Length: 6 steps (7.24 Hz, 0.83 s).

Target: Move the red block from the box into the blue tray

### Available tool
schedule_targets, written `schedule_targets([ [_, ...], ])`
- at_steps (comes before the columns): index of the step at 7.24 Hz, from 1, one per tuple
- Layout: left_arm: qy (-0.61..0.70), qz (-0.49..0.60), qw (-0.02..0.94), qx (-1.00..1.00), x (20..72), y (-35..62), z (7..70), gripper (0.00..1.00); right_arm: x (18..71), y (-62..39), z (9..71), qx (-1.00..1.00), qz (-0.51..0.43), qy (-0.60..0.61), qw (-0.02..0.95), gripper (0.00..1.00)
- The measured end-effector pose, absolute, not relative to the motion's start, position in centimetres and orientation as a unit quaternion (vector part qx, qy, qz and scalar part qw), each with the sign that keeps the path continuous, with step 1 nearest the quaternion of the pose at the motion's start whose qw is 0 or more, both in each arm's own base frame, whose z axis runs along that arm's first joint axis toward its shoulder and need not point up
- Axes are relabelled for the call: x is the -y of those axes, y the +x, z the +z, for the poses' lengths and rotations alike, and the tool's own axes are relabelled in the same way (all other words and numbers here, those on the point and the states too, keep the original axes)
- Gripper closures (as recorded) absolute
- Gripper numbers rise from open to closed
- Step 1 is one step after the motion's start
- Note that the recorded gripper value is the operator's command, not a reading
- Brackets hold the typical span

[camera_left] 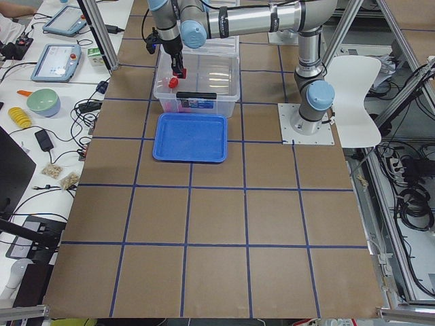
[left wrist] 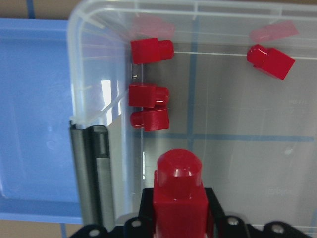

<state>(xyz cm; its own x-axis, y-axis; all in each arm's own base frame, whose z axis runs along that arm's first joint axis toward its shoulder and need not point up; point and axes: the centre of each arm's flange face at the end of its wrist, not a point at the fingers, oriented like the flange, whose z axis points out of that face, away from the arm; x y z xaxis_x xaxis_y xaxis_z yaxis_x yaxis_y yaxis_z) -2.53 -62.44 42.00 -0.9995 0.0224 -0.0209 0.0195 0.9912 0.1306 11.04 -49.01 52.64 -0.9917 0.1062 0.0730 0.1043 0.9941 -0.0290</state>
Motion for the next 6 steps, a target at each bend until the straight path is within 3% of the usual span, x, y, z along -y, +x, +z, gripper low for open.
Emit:
schedule_targets([
  [3, 0.05, 0.083, -0.009, -0.995, 62.4, 12.3, 37.7, 1.0, 49.0, 11.0, 52.7, 0.998, 0.013, -0.053, 0.037, 0.0],
  [6, 0.04, 0.073, -0.011, -0.996, 62.5, 14.5, 27.1, 1.0, 49.3, 10.3, 52.8, 0.998, 0.013, -0.047, 0.038, 0.0],
])
